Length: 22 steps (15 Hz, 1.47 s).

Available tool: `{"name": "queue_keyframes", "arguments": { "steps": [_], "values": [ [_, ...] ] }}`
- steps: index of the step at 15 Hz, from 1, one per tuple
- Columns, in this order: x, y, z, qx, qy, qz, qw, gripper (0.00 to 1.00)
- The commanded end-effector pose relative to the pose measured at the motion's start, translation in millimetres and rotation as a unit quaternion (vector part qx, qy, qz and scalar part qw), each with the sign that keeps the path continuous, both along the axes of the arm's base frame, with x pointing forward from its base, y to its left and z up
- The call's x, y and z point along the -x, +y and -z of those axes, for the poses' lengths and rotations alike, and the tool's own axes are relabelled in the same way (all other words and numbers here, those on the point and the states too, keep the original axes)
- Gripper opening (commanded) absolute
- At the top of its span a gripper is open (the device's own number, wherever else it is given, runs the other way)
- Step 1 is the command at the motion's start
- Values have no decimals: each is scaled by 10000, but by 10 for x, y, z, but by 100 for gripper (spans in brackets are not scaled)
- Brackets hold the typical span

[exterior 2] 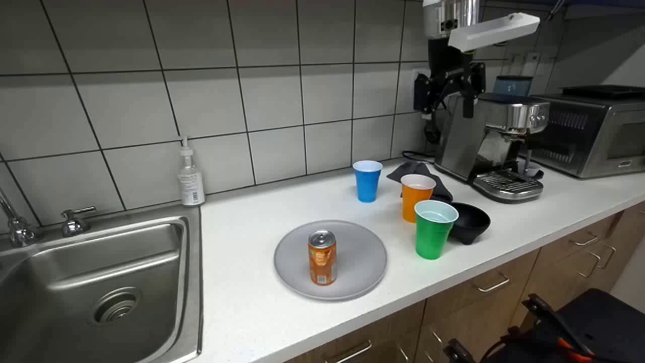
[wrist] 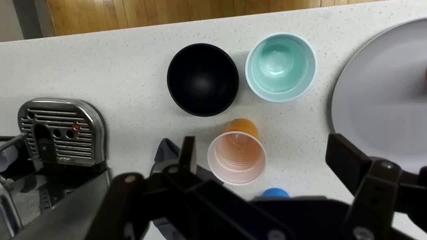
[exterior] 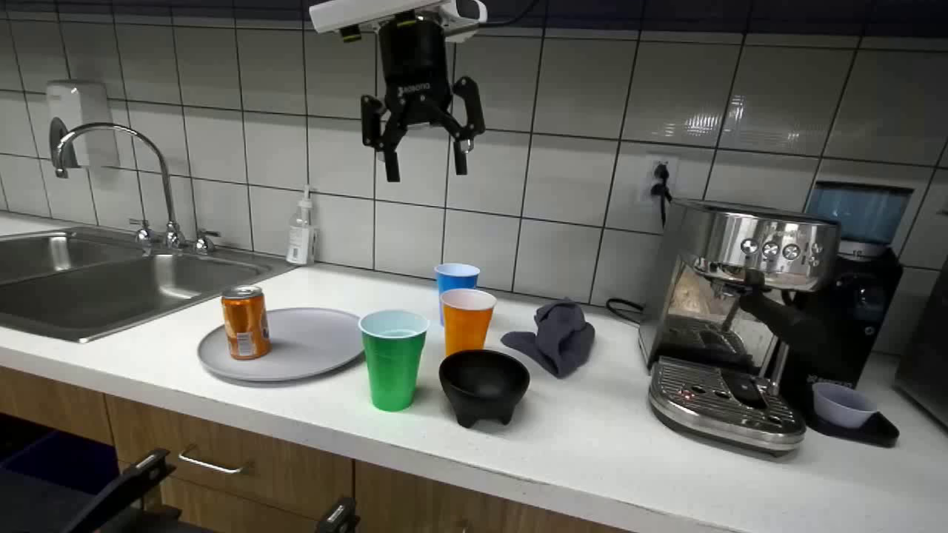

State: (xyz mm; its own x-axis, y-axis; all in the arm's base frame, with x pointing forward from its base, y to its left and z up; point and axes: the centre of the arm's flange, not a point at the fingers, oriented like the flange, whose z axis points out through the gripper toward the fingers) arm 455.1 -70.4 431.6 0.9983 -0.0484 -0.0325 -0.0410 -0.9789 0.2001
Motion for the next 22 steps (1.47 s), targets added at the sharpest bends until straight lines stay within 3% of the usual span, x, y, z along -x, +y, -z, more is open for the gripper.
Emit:
{"name": "queue_keyframes", "arguments": {
  "steps": [1, 13, 22],
  "values": [
    [-1, 0, 4, 0, 4, 0, 10000, 100],
    [105, 138, 92, -65, -205, -182, 9996, 100],
    [235, 660, 277, -202, -377, -564, 9975, 100]
  ]
}}
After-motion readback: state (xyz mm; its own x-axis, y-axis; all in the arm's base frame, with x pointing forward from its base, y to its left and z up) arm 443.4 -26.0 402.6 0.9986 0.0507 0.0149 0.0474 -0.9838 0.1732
